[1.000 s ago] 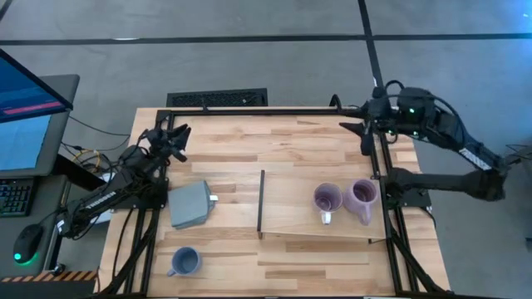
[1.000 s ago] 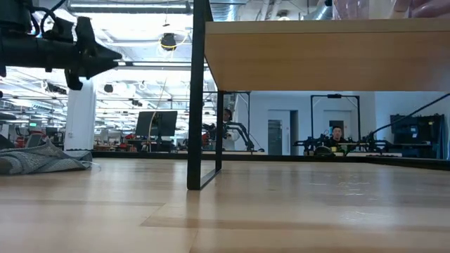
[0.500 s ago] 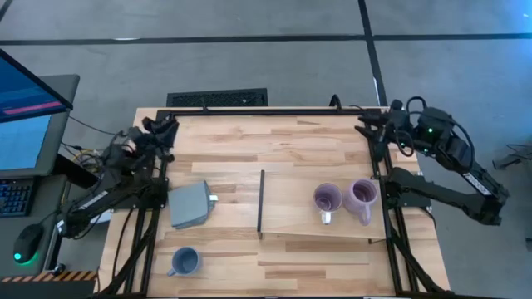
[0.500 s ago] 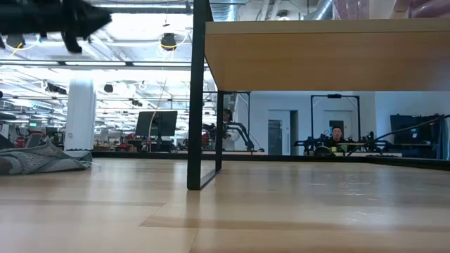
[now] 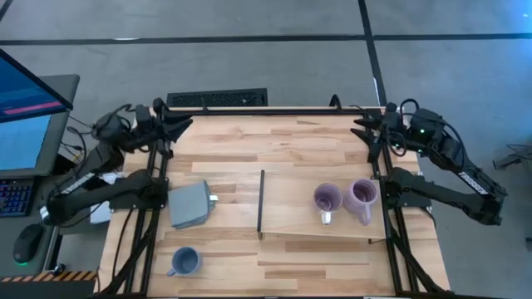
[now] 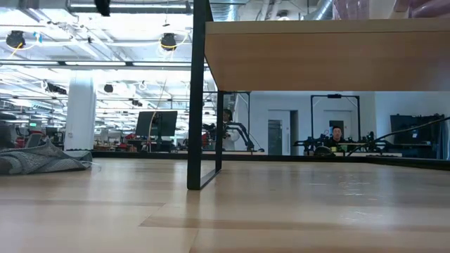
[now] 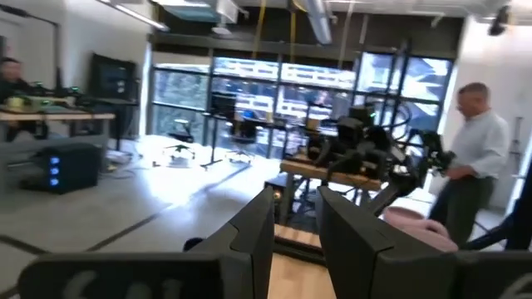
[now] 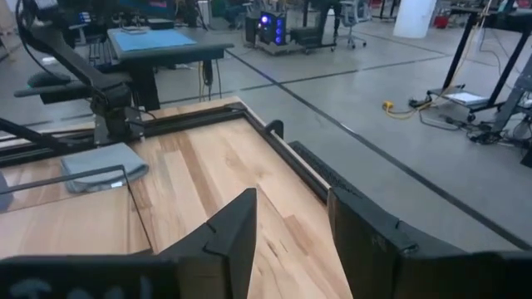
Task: Stack small to large cups/mugs on shelf
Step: Put the blue mug on the shelf
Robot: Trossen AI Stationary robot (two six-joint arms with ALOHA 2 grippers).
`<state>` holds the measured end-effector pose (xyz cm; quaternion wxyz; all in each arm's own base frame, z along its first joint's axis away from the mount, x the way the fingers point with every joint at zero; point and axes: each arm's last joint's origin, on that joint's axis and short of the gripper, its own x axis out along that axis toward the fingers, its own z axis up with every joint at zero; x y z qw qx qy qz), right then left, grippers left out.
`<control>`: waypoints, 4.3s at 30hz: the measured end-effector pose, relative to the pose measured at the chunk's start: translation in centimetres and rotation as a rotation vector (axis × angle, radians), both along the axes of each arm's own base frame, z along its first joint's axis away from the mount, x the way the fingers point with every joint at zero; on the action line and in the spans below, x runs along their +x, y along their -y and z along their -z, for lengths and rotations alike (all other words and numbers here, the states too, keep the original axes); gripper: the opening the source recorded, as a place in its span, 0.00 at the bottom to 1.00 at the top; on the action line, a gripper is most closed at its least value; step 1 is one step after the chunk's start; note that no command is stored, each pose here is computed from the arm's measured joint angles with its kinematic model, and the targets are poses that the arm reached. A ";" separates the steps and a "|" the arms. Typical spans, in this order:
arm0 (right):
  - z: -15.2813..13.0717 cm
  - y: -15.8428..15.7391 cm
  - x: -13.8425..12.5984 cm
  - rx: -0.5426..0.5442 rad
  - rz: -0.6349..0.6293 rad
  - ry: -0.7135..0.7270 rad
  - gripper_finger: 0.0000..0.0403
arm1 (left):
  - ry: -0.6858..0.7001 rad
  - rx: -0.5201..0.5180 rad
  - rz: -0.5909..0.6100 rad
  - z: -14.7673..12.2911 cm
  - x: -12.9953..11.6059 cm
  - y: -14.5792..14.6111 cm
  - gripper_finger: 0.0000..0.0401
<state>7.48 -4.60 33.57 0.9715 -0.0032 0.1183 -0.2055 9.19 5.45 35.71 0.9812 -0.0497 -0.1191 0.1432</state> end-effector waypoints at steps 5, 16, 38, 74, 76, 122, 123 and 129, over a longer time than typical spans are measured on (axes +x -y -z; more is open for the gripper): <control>-0.1 0.0 0.0 -0.016 -0.002 0.006 0.42 | -0.041 0.051 0.019 -2.1 0.6 -0.3 0.20; -0.1 0.3 -0.1 -0.062 0.081 -0.020 0.43 | -0.095 0.138 0.043 -3.2 0.4 -0.1 0.41; -0.3 0.4 -0.1 -0.102 0.119 -0.018 0.43 | -0.808 -0.213 0.181 -7.5 1.8 1.4 0.58; 1.3 0.1 -0.5 -0.042 0.097 -0.192 0.43 | -1.782 -0.350 0.307 2.0 15.8 15.8 0.58; 1.4 0.1 -0.5 -0.031 0.098 -0.199 0.43 | -1.793 -0.341 0.310 2.2 15.9 16.1 0.58; 1.2 0.1 -0.5 0.055 0.128 -0.125 0.43 | -1.775 -0.382 0.430 10.9 10.9 24.3 0.56; 1.2 0.1 -0.5 0.055 0.128 -0.126 0.43 | -1.774 -0.384 0.428 11.2 10.8 24.3 0.56; 1.2 0.1 -0.5 0.055 0.128 -0.125 0.42 | -1.770 -0.412 0.407 12.9 10.6 24.2 0.56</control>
